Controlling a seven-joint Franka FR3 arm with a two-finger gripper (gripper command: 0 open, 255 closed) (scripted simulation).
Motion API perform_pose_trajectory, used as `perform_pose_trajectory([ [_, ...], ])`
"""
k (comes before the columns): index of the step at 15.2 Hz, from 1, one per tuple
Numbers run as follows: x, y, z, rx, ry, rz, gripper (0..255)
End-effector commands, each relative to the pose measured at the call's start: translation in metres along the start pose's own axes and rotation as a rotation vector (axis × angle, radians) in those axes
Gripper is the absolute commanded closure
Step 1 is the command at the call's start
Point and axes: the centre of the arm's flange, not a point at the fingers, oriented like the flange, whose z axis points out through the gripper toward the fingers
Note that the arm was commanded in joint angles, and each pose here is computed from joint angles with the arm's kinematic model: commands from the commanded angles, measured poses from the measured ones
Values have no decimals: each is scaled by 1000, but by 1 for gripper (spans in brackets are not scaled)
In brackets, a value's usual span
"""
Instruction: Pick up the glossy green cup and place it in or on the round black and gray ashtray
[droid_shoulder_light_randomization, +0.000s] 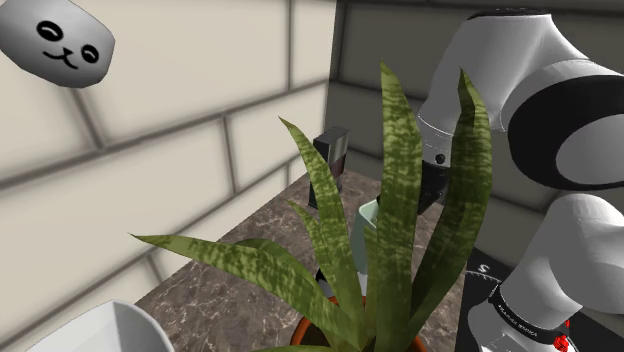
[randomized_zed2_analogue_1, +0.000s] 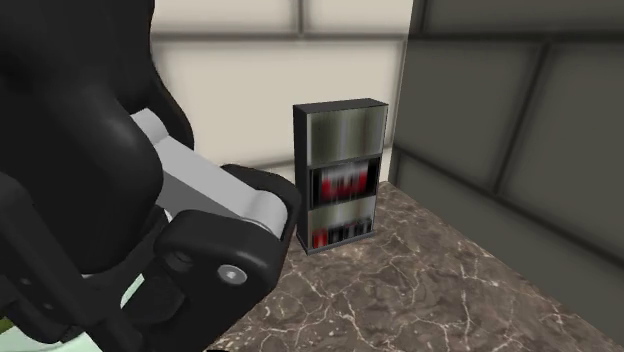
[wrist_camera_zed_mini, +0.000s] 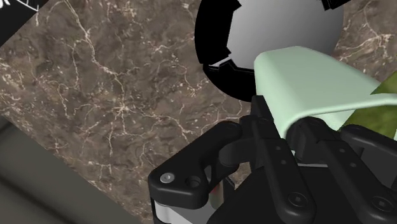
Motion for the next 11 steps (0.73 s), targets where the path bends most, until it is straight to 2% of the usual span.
perform_pose_trajectory([
  [1,-2,0,11,0,1,0,255],
  [9,-6,1,53,0,1,0,255],
  [11,-6,1,55,0,1,0,255],
])
